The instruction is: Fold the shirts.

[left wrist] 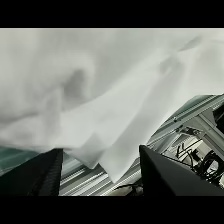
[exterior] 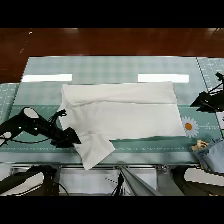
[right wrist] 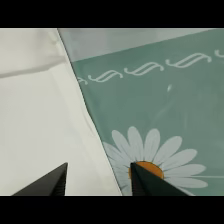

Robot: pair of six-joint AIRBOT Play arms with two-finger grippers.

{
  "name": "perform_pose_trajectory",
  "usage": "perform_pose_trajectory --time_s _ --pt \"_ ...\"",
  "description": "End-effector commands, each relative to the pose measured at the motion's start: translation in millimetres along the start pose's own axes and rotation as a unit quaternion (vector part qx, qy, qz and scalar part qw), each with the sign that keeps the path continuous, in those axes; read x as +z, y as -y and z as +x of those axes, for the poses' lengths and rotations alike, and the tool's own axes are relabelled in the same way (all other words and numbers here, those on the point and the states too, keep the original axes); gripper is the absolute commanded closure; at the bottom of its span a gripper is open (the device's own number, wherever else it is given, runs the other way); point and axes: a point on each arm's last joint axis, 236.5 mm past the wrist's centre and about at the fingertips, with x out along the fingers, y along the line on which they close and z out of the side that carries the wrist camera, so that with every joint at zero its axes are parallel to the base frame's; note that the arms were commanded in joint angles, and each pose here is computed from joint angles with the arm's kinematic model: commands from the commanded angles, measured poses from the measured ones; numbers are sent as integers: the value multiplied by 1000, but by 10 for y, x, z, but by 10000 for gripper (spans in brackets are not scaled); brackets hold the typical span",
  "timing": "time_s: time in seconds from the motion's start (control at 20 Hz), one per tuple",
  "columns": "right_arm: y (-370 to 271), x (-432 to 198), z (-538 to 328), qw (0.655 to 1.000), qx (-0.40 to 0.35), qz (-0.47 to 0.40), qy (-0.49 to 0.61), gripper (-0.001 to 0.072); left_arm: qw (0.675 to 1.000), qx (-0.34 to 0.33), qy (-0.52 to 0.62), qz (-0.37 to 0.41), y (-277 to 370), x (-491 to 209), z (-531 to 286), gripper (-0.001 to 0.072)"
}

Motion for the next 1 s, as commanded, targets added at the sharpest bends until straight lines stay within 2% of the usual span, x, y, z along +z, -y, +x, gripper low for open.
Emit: perform_pose_trajectory --time_s 0.0,0.1,0.25,0.55,0.7,0.75,0.8,0.85,0.9,0.95 --pt "-13 6 -8 1000 2 1 2 234 999 -5 -31 2 39 -141 15 144" --pt "-13 6 -8 1000 2 1 2 233 999 4 -47 4 -3 -217 -1 207" --pt "-10 16 -8 1000 2 0 5 234 998 -2 -59 -3 2 -281 -30 200" --pt "-45 37 -8 1000 9 2 9 234 1000 8 3 -18 -1 20 45 198" --pt "-51 30 -8 1000 10 2 8 234 1000 14 -1 -16 51 31 200 202" --pt "-52 26 -8 1000 11 2 7 234 1000 20 -2 -19 45 37 244 245" --pt "-54 20 -8 1000 11 2 5 234 1000 24 -3 -16 45 38 272 463" --pt "-48 17 -9 1000 10 2 5 234 1000 25 -5 -15 46 33 275 646" --pt "-26 6 -9 1000 5 2 3 234 1000 23 -5 -16 46 31 268 682" --pt "30 -31 2 1000 -6 0 -5 234 1000 21 -8 -18 47 19 259 683"
